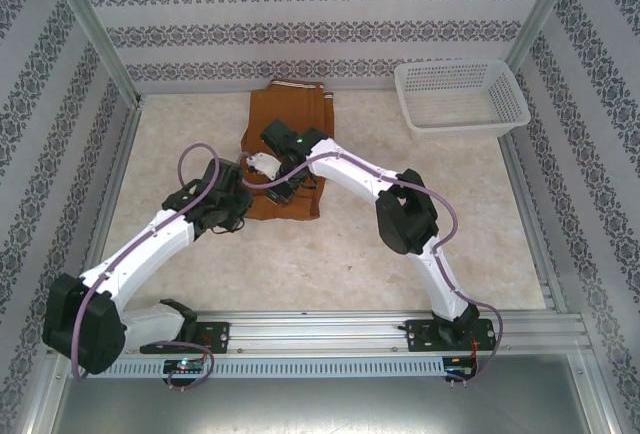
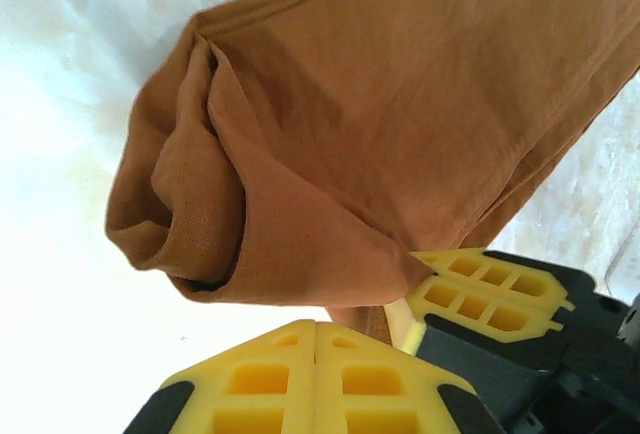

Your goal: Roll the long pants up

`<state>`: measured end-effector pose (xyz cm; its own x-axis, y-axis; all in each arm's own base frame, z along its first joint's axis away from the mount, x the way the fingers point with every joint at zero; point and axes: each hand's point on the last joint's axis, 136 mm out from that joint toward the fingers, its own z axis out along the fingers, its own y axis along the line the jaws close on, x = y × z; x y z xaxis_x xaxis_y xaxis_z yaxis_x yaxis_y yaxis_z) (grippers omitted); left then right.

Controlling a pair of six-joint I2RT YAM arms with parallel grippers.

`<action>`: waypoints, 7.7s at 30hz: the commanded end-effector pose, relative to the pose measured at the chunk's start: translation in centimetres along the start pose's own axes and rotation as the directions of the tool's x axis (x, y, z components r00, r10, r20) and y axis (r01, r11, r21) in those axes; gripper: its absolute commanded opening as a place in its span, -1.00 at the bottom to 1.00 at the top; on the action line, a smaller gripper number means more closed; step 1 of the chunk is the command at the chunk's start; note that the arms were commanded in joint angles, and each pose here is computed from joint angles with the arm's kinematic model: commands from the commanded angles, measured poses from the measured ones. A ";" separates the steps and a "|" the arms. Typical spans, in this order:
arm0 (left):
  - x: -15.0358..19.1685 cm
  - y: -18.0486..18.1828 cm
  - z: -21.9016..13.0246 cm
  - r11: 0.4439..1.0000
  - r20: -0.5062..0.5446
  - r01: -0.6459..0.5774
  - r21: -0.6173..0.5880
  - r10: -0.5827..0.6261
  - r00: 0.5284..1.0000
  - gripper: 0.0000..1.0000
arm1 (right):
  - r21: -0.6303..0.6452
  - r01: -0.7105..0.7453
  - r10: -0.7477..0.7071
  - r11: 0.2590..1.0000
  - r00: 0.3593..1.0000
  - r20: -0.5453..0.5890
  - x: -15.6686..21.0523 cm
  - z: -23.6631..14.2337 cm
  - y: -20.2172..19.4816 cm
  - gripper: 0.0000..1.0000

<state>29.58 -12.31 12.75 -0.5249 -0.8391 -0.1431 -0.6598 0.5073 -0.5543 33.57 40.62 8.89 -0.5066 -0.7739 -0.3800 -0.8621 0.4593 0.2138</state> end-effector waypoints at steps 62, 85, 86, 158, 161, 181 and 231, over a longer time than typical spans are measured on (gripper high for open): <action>-4.9 3.2 9.0 0.891 0.186 -0.069 -0.449 0.169 0.968 -0.98 | 0.275 -0.073 0.062 0.959 0.997 0.048 6.6 -1.8 -0.7 0.16; -4.7 4.1 9.3 0.879 0.174 -0.075 -0.470 0.175 0.969 -0.98 | 0.376 -0.110 0.129 0.920 0.991 -0.025 10.8 2.5 -9.1 -0.18; -4.7 4.1 9.3 0.878 0.170 -0.076 -0.472 0.175 0.970 -0.97 | 0.381 -0.110 0.127 0.918 0.992 -0.021 10.6 2.2 -9.1 -0.07; -8.7 -6.1 2.7 0.982 0.290 -0.025 -0.189 0.080 0.954 1.00 | 0.283 0.119 -0.147 0.952 0.986 0.079 3.3 -2.5 -1.1 -1.00; -8.4 -5.2 2.1 0.984 0.291 -0.007 -0.177 0.059 0.955 1.00 | 0.208 0.092 -0.110 0.974 0.991 0.080 2.7 -3.6 -0.5 -1.00; -5.6 -4.0 3.0 0.991 0.220 0.045 -0.126 -0.016 0.975 1.00 | -0.157 -0.109 0.116 0.982 0.993 0.034 0.6 -3.3 0.4 -1.00; -8.3 -2.4 15.4 0.882 0.301 -0.002 -0.471 0.163 0.940 -0.64 | -0.380 -0.439 0.447 0.814 0.891 -0.073 2.2 -1.3 -5.8 0.18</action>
<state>45.62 -11.44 5.71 -0.4141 -0.7808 -0.4678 -0.8018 0.5562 -0.2185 37.35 35.56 6.54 -0.8765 -0.4736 -0.0863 -0.3771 0.5639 0.7347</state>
